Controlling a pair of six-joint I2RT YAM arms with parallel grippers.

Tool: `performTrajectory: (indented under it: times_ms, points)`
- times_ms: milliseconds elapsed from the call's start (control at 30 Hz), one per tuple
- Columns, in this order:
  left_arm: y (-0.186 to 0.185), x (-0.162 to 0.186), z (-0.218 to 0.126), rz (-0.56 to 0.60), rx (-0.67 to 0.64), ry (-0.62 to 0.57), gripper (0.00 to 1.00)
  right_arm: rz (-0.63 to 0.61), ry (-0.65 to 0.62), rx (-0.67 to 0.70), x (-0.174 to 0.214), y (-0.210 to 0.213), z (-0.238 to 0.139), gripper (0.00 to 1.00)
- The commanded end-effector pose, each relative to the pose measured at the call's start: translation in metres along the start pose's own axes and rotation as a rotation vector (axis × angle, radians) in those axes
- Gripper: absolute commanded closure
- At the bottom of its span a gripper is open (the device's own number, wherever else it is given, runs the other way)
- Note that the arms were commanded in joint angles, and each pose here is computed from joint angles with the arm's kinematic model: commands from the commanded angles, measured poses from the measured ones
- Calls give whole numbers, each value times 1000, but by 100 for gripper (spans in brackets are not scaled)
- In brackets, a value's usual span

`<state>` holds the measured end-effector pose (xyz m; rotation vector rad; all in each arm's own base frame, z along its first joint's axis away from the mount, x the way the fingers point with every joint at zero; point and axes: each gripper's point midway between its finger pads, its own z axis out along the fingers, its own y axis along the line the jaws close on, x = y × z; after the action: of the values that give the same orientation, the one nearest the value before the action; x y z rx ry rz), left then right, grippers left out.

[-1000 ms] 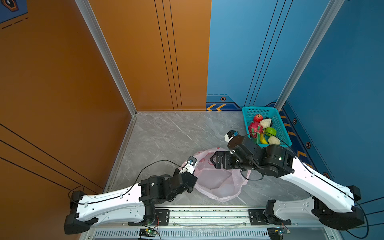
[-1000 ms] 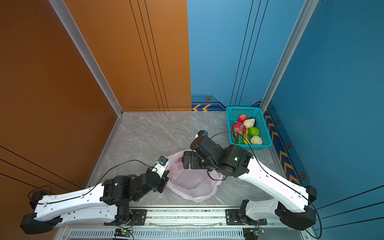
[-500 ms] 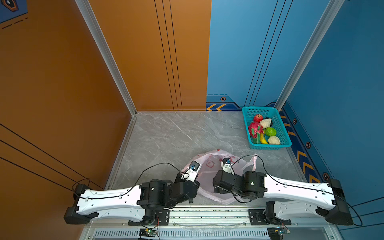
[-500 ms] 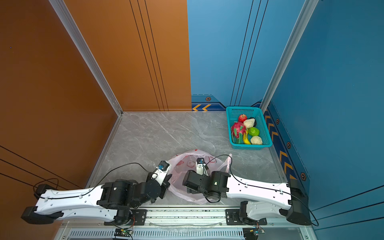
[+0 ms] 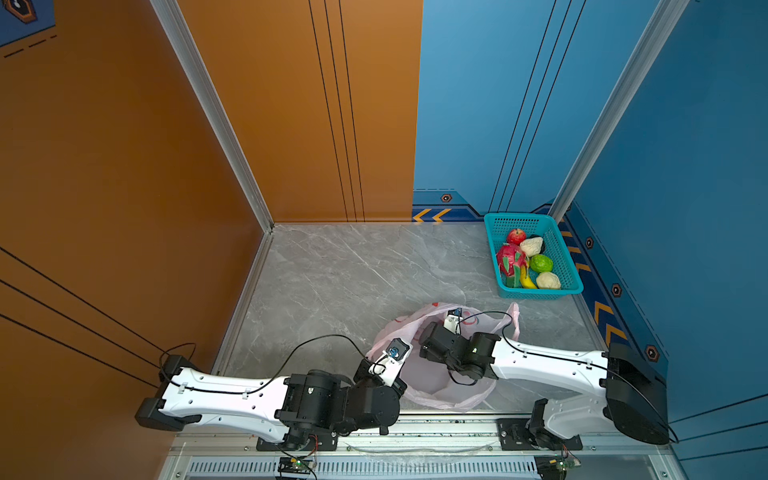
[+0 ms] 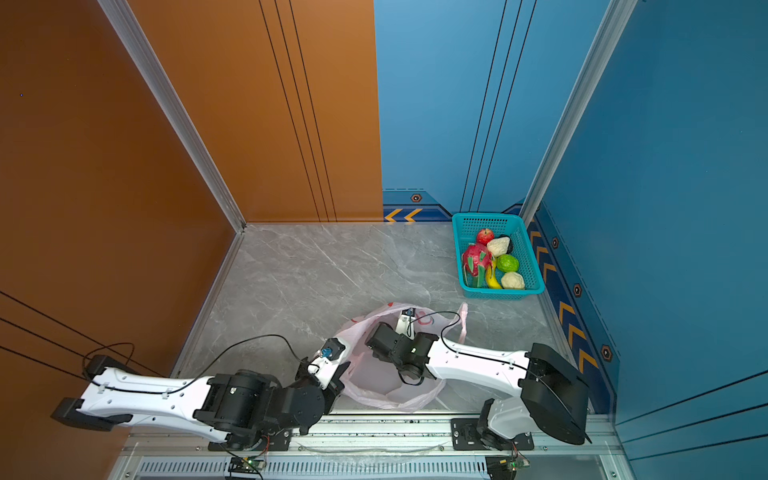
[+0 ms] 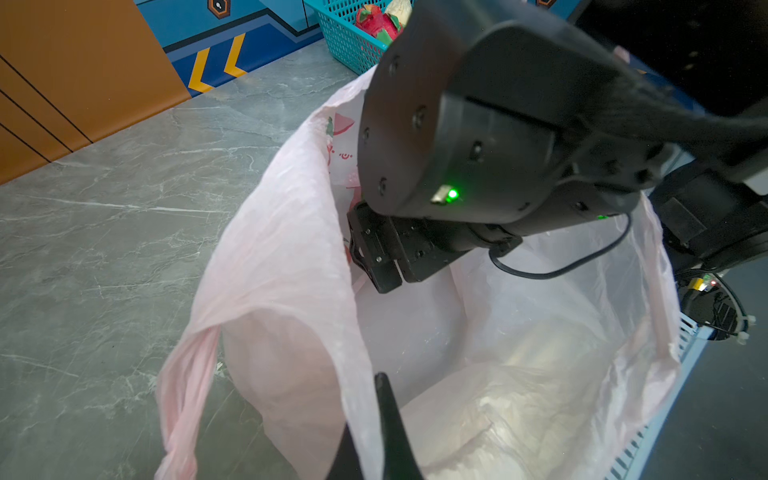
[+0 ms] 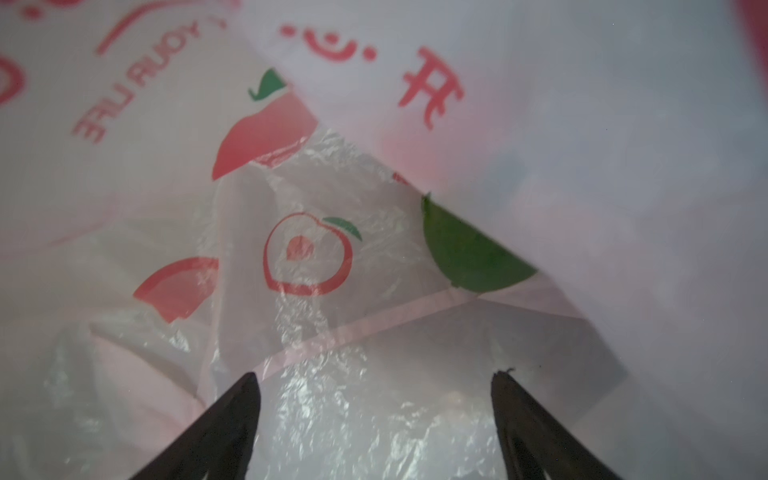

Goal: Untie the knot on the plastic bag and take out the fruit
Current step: 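Push the right gripper down into the bag toward the green mango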

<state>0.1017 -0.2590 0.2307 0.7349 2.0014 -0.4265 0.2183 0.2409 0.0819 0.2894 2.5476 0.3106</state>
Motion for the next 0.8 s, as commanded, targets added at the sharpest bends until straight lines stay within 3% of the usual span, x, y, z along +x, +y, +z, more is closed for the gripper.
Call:
performTrajectory:
  times_ms: [0, 300, 767]
  points:
    - [1, 3, -1, 24, -24, -6, 100, 11, -48, 40, -17, -14, 10, 13]
    - [-25, 10, 3, 95, 16, 34, 100, 111, -116, 118, -44, -51, 25, 11]
    - [-34, 2, -3, 73, 59, 15, 100, 125, -171, 211, -68, -77, 43, 5]
